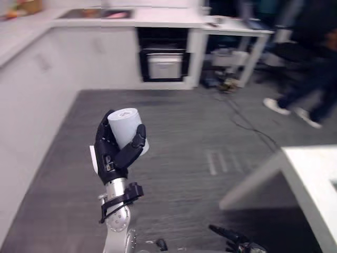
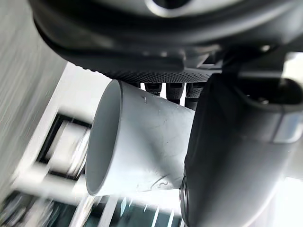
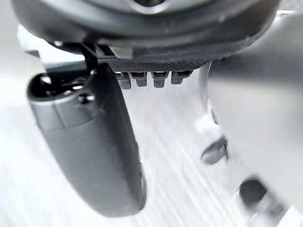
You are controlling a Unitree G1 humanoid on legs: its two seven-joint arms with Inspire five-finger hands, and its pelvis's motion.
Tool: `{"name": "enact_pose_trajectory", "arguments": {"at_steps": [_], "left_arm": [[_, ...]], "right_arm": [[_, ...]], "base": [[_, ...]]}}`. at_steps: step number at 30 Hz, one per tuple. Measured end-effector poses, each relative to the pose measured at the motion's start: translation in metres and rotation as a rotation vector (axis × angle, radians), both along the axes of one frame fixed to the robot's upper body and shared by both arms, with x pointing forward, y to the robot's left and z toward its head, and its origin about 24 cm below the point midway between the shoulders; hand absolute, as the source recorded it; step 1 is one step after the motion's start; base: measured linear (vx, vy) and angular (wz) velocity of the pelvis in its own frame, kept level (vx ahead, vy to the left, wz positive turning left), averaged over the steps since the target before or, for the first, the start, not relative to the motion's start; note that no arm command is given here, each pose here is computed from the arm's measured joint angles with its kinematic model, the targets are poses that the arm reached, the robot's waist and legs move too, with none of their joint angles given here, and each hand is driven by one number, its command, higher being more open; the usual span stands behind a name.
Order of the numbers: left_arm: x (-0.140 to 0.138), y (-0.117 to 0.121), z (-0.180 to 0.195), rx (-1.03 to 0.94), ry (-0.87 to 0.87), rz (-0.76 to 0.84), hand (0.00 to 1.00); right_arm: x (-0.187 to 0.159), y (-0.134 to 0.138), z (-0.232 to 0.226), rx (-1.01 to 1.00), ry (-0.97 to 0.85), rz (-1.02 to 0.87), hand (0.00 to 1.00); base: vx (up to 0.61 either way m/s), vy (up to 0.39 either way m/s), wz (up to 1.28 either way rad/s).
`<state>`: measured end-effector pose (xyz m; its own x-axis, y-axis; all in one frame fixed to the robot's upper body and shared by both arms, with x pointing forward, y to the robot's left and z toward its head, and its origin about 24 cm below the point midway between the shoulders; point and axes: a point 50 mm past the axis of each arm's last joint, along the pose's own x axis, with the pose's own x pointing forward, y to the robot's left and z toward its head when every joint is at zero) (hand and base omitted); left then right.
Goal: Walk over to the sink, pick up the cup, carry it to the dishwasher, place the cup inside the dishwasher, then close the dishwasher door
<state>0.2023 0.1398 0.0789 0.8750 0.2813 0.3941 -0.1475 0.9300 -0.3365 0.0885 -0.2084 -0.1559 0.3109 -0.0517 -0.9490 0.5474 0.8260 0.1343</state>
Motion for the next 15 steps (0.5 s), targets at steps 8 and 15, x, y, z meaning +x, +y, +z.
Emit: {"name": "enact_pose_trajectory", "arguments": {"at_steps": [8,15], "left_arm": [[0.001,-0.026,0.006,0.047,-0.030,-0.075,0.00],[0.003,-0.029,-0.003,0.062,0.039,-0.083,0.00]], "right_arm": [[0.004,0.024,-0.001,0.035,-0.006,0.092,1.00],[0.006,0.043,-0.002,0.093,0.045,0.162,1.00]], "base": [[0.28,-0.060,1.14],[0.24,-0.147,0.33]]}}
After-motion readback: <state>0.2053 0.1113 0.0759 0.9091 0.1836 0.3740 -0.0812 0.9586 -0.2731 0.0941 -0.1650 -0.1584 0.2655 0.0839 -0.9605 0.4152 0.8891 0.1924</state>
